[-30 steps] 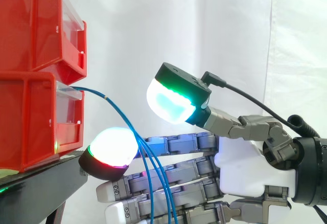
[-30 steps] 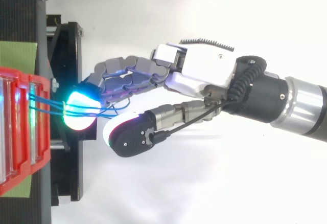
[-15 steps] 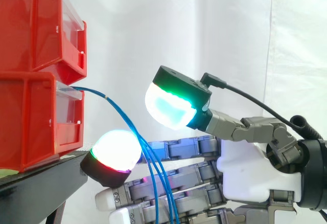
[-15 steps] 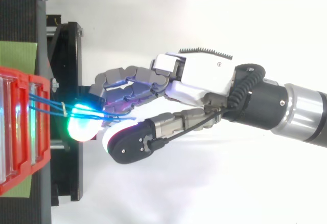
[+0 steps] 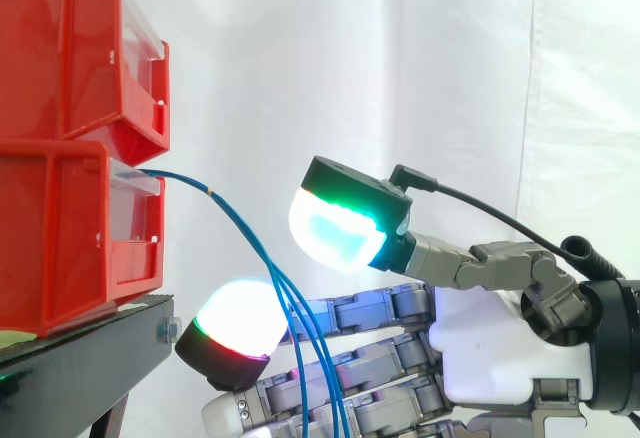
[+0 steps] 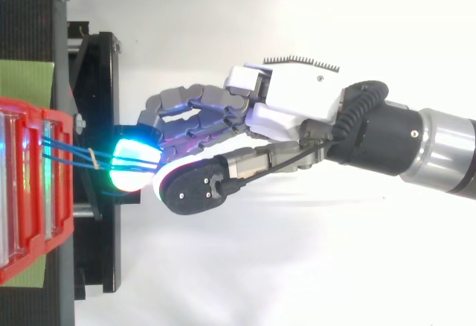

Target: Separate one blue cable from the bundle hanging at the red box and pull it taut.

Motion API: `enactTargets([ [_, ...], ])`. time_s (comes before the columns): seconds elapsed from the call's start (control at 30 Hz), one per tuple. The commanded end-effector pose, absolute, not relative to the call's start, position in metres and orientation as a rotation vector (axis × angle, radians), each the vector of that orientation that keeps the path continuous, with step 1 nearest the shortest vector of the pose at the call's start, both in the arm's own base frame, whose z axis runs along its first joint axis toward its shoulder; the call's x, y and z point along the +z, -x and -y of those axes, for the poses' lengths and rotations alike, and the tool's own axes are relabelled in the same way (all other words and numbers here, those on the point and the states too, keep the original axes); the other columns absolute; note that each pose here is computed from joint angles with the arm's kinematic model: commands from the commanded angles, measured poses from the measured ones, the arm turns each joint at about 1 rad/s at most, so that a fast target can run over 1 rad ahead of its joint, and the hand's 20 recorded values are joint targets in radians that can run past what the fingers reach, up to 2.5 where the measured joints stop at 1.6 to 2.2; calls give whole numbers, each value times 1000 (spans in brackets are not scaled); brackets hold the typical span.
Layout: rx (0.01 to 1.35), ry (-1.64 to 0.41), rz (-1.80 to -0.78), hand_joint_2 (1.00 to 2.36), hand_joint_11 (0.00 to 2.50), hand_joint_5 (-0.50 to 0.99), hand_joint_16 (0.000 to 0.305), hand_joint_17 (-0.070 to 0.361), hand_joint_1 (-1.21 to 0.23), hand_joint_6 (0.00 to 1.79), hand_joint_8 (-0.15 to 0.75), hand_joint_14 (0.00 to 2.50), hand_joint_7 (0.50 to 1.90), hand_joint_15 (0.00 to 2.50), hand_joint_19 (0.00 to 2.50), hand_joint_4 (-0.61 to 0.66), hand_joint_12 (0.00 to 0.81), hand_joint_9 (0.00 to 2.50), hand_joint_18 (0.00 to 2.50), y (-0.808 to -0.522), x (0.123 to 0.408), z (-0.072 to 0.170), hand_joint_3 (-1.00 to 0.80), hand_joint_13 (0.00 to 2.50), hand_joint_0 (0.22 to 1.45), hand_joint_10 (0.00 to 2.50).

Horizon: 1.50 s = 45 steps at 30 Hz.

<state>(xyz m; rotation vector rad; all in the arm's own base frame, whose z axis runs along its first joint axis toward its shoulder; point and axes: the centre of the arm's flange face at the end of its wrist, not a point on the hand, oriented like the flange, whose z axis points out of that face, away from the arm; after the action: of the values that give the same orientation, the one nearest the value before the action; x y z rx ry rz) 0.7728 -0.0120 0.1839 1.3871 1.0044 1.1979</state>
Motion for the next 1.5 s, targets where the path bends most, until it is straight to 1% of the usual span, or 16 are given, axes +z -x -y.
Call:
enactTargets([
  [0.0, 1199, -1388, -997, 1007, 214, -144, 32, 72, -594, 502, 309, 13, 1014, 419, 380, 302, 320, 638, 524, -772, 187, 15, -416, 766, 600, 5],
  [0.13, 1198, -1379, -992, 1007, 215, -142, 32, 71, -595, 502, 309, 15, 1026, 422, 376, 299, 319, 639, 532, -771, 202, 18, -419, 773, 601, 5],
  [0.27, 1183, -1383, -1007, 1007, 221, -138, 32, 71, -612, 502, 310, 16, 1056, 431, 379, 287, 320, 646, 532, -767, 211, 19, -421, 782, 605, 5],
  [0.53, 1183, -1382, -1004, 1009, 238, -119, 32, 71, -625, 500, 314, 15, 1199, 429, 387, 222, 321, 663, 543, -767, 211, 19, -404, 795, 614, 5],
  [0.63, 1188, -1377, -997, 1011, 241, -129, 31, 71, -624, 564, 315, 14, 1133, 433, 378, 180, 318, 673, 549, -767, 219, 19, -375, 802, 620, 6],
  [0.77, 1181, -1373, -1002, 1015, 257, -158, 31, 71, -621, 678, 315, 14, 964, 433, 383, 157, 320, 672, 556, -765, 226, 20, -312, 806, 629, 6],
  [0.83, 1171, -1378, -1013, 1016, 258, -166, 31, 70, -631, 700, 309, 15, 952, 436, 382, 144, 320, 662, 558, -763, 226, 20, -297, 805, 632, 6],
  [0.9, 1170, -1379, -1014, 1016, 300, -205, 31, 71, -684, 819, 310, 15, 780, 435, 381, 162, 322, 660, 561, -763, 228, 20, -279, 804, 639, 7],
  [0.93, 1169, -1380, -1015, 1016, 310, -208, 31, 71, -687, 832, 309, 14, 770, 438, 381, 166, 322, 660, 561, -763, 228, 20, -278, 804, 640, 7],
  [1.0, 1165, -1383, -1018, 1016, 379, -217, 32, 71, -716, 882, 304, 14, 753, 452, 385, 154, 324, 673, 566, -761, 231, 20, -275, 812, 649, 8],
  [1.13, 1157, -1389, -1026, 1015, 416, -224, 31, 71, -772, 927, 306, 15, 740, 472, 387, 124, 326, 683, 589, -757, 240, 21, -304, 828, 673, 8],
  [1.23, 1137, -1398, -1044, 1013, 460, -221, 31, 71, -806, 946, 305, 15, 730, 478, 385, 122, 330, 706, 604, -754, 241, 22, -338, 839, 698, 9],
  [1.27, 1135, -1400, -1049, 1009, 483, -215, 32, 71, -828, 961, 305, 17, 791, 489, 383, 123, 326, 717, 611, -754, 241, 22, -390, 850, 713, 11],
  [1.37, 1129, -1403, -1053, 1003, 543, -198, 32, 71, -839, 964, 313, 16, 828, 499, 384, 121, 327, 771, 632, -753, 241, 22, -463, 871, 725, 10],
  [1.43, 1130, -1402, -1052, 1000, 561, -183, 32, 71, -851, 961, 316, 18, 871, 510, 395, 140, 325, 799, 634, -753, 243, 22, -500, 877, 693, 13],
  [1.47, 1129, -1403, -1053, 1000, 559, -172, 31, 71, -826, 955, 321, 17, 898, 517, 406, 149, 328, 819, 639, -753, 241, 22, -500, 884, 658, 13],
])
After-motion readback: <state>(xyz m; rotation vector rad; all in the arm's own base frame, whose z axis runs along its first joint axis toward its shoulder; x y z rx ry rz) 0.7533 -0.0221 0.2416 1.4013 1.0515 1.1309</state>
